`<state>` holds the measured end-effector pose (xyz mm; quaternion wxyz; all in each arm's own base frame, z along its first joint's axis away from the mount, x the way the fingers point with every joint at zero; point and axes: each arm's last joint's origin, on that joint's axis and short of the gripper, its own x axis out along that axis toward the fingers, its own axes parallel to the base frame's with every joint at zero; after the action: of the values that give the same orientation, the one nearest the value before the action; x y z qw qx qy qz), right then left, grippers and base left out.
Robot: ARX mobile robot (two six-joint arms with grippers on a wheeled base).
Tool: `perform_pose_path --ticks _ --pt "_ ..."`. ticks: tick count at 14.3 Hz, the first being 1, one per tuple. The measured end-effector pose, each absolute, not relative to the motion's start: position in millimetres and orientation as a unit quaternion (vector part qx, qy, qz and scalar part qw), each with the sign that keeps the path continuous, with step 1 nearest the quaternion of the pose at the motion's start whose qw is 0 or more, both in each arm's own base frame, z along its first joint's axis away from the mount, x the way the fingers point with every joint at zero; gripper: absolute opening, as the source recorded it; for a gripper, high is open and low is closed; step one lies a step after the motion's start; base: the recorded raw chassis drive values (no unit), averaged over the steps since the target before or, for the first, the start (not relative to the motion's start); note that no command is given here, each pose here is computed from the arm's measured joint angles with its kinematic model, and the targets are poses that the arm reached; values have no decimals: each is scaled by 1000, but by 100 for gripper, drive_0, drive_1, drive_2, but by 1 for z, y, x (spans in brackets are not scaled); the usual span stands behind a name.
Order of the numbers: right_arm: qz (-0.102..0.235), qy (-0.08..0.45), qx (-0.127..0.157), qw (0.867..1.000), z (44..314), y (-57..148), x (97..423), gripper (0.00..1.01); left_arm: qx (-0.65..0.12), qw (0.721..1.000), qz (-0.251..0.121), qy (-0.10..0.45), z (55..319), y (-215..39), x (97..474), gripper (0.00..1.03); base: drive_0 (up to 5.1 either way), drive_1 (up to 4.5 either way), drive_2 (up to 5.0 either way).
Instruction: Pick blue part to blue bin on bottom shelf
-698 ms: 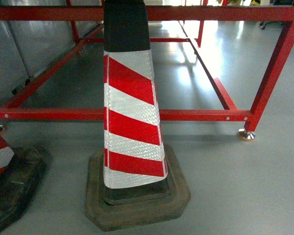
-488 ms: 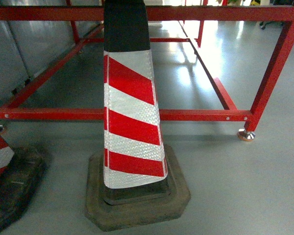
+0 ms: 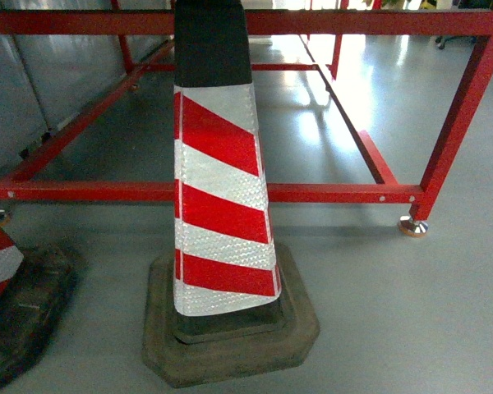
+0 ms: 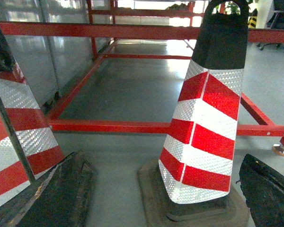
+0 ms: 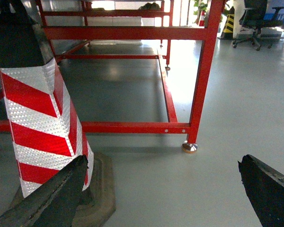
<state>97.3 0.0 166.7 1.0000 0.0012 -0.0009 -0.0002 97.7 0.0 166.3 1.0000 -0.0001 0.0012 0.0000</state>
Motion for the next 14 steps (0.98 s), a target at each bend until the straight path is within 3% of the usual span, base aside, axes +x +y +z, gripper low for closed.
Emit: perform_pose_path --ticks 14 --pt "0 -1 1 1000 167 0 97 98 0 1000 0 1 166 0 98 98 0 0 0"
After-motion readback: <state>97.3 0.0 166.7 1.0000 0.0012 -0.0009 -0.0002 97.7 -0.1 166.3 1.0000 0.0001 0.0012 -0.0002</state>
